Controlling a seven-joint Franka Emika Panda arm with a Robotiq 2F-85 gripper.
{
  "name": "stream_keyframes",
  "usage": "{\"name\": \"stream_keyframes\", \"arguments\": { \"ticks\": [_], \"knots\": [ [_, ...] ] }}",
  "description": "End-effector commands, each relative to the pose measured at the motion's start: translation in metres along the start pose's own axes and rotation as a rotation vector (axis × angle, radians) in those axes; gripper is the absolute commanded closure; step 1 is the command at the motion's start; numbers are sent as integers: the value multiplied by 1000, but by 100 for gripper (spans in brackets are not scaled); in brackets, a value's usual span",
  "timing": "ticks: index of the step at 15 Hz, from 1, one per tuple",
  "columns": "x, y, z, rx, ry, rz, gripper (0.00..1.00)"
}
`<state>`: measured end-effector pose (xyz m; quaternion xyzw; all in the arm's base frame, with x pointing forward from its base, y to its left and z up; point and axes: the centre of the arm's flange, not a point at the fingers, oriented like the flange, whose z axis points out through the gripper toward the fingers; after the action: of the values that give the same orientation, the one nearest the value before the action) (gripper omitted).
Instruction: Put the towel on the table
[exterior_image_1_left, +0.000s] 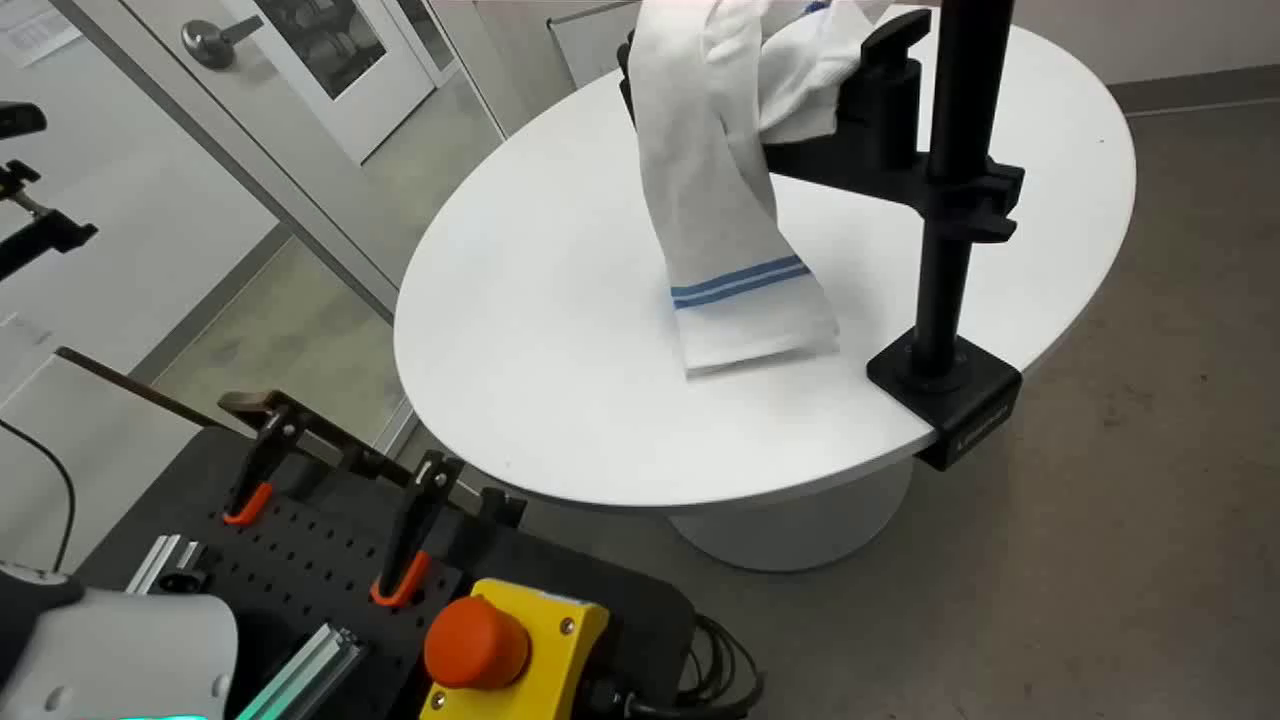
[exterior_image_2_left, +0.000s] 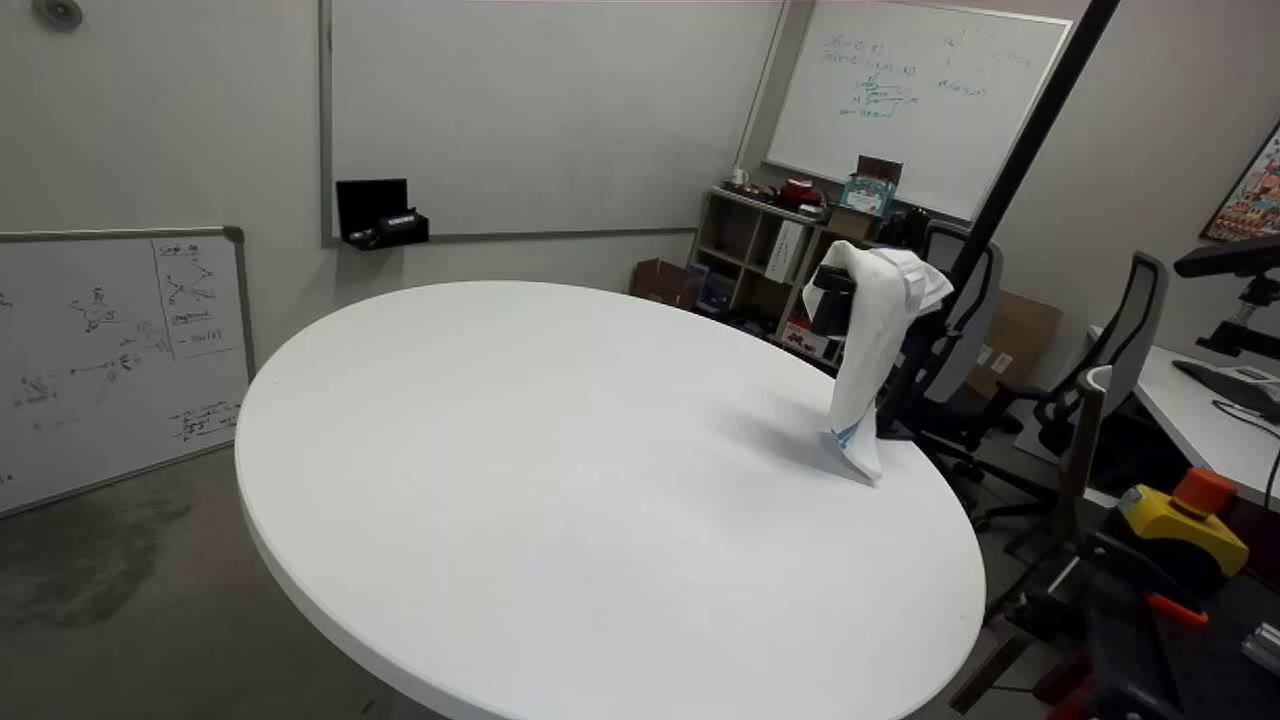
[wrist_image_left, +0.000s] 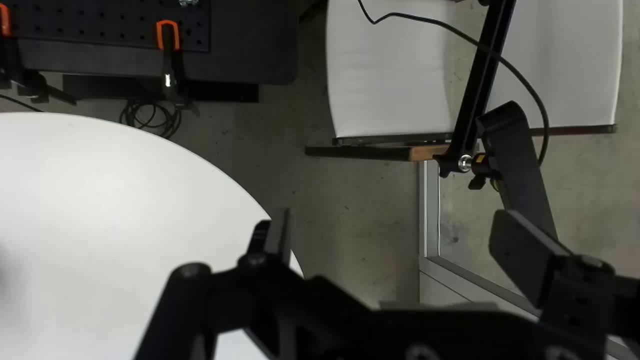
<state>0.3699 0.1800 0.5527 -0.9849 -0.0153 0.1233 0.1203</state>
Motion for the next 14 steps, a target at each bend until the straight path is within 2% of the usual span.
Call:
{"name": "stream_keyframes", "arguments": {
  "ticks": [1,9,14],
  "knots": [
    [0,0,0,0,0,0,0],
    [1,0,0,1,3,8,0],
    [30,29,-15,19,83,131,0]
  ]
}}
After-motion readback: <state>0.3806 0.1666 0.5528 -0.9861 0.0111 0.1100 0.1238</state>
